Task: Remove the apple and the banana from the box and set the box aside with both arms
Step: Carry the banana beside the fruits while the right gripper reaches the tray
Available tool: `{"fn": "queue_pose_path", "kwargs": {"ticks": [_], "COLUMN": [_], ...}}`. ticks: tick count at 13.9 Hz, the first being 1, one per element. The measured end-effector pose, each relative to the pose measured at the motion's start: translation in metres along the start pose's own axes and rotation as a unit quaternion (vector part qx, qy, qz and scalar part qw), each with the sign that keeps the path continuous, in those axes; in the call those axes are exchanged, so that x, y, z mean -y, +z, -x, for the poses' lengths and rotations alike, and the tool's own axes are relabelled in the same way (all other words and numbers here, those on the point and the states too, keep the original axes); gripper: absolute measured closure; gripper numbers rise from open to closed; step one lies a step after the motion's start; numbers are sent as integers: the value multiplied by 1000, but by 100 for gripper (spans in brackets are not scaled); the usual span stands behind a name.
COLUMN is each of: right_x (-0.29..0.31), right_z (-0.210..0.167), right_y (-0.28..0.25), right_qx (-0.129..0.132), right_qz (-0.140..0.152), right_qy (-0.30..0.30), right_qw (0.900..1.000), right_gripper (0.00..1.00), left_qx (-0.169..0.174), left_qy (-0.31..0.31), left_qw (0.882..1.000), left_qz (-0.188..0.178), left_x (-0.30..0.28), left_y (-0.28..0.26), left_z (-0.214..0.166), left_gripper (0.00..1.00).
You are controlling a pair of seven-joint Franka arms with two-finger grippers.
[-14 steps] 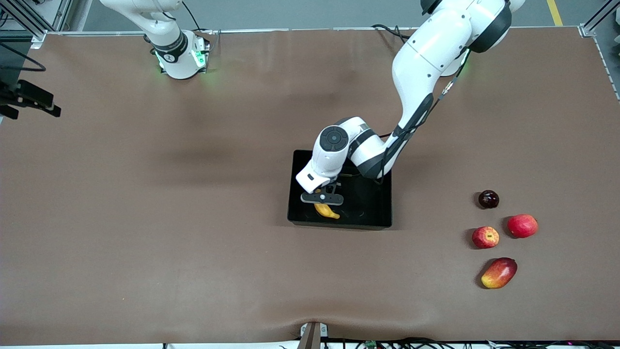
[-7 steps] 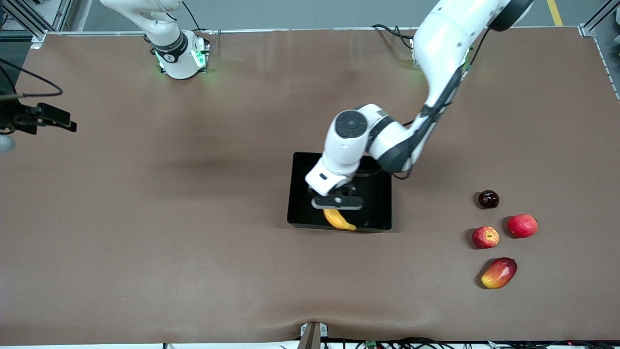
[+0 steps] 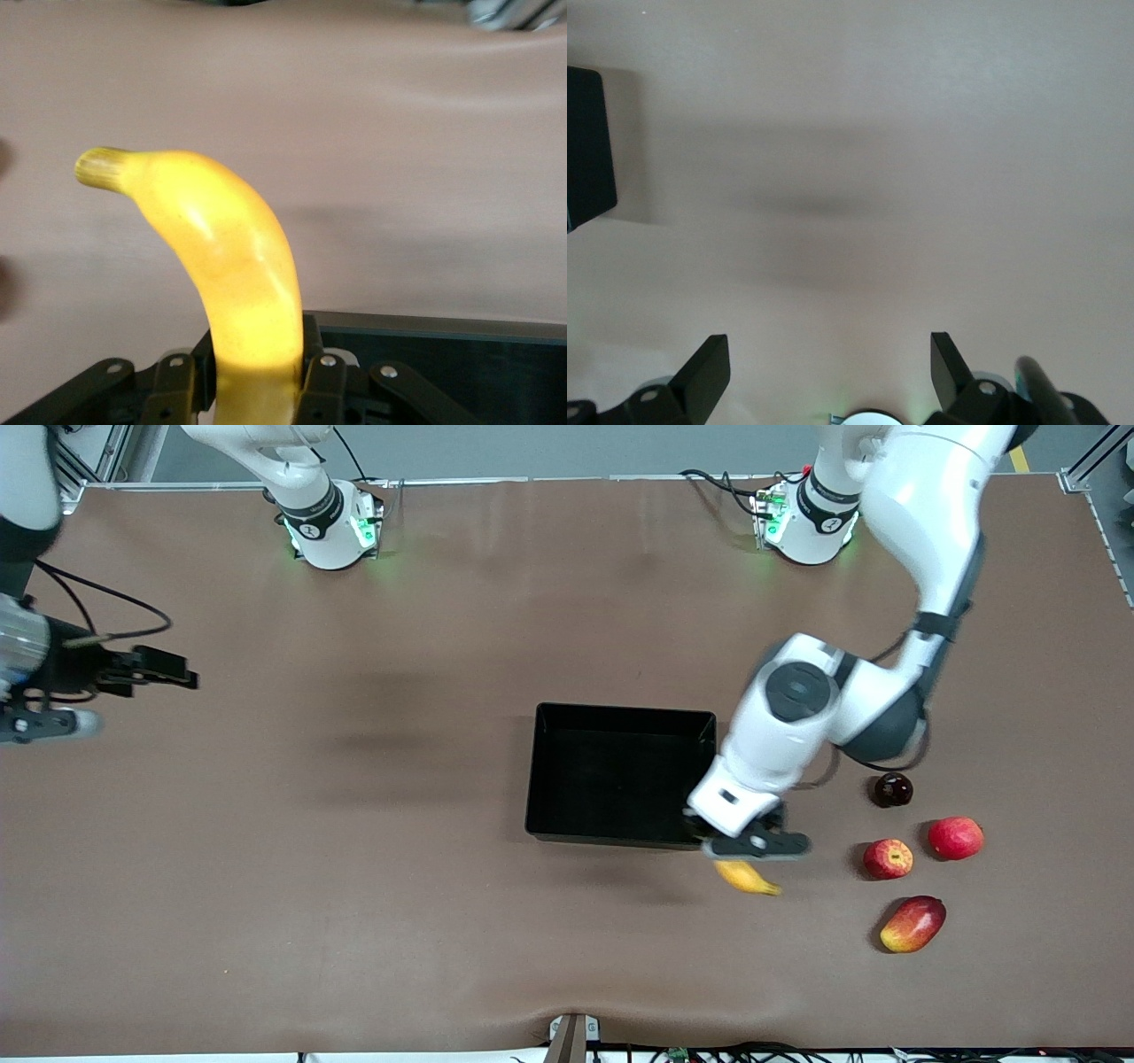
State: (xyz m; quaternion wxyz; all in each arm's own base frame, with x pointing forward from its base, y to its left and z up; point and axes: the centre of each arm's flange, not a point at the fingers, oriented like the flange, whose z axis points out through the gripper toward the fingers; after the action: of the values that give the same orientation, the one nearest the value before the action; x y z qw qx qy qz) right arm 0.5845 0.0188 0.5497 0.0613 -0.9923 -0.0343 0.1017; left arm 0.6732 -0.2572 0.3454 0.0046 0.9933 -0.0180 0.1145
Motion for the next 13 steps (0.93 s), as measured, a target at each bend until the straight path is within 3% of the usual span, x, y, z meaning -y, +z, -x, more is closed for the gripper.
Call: {"fn": "queue_pose_path", "kwargs": {"ticks": [5,9,13], "right_x": [103,201,283], "right_z": [-38,-51,-57], "right_y": [49,102,170], "right_qx": [-17,-32,-44], "right_qz": [3,8,11], "right_qy": [47,92,113], "right_qw": [999,995,993], "right_gripper": [0,0,0], "left_qx": [39,68,68], "left_qy": [39,44,45], "left_qw": [998,997,997], "left_qz": [-16,-11,-3], "left_x": [113,139,161], "left_y": [44,89,125], "left_z": [-8,2,7], "left_gripper": [64,64,64]}}
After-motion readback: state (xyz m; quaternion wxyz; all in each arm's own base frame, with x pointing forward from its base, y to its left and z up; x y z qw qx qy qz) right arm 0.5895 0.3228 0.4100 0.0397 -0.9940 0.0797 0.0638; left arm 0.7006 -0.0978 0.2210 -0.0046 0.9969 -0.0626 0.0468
